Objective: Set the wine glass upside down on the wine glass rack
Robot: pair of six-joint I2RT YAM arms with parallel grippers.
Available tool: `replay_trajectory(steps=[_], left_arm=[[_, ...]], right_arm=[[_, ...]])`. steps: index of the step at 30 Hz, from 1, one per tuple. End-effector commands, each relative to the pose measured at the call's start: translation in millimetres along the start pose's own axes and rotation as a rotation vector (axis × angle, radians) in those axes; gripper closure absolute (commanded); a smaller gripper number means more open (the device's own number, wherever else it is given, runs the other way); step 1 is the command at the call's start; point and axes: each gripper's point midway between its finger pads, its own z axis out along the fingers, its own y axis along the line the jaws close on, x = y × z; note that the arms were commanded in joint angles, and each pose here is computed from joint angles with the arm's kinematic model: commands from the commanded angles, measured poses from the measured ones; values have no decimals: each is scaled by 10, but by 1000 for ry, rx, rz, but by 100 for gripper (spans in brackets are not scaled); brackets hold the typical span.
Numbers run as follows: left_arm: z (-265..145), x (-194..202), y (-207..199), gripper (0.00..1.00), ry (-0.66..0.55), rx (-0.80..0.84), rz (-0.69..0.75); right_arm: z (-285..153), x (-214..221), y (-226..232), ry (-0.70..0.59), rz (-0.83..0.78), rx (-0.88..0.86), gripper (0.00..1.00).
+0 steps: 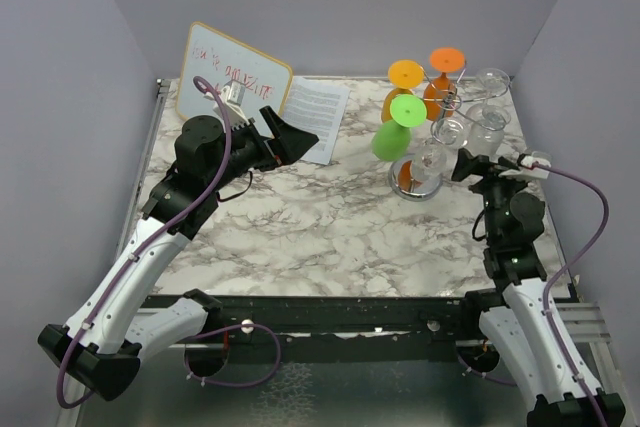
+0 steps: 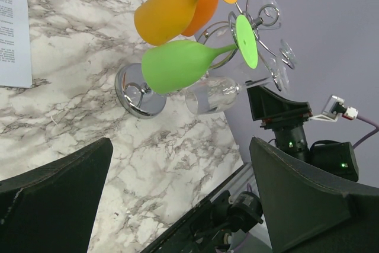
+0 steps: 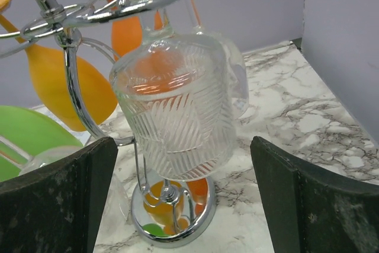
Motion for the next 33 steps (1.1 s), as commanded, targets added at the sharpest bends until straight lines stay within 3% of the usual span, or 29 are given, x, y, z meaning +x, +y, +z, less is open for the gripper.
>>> replay_trajectory(steps=[1, 6, 13, 19, 26, 33], left_arm=[[-2, -44, 11, 1, -17, -6, 20], [4, -40, 31, 1, -15, -13, 29], [32, 7, 249, 1, 7, -107, 79], [72, 62, 415, 1, 53, -147, 215], [-111, -224, 637, 1, -40, -309, 373], [-448, -603, 492, 1, -154, -359, 528]], right_arm=[[-94, -67, -118, 44, 23, 79, 0], [-291, 88, -221, 190, 44, 149, 0], [-613, -43, -276, 259, 134, 218, 0], [-829, -253, -487, 328, 110, 377, 3], [-943, -826, -682, 265, 5, 497, 4], [-962, -1494, -681, 126, -59, 498, 4]])
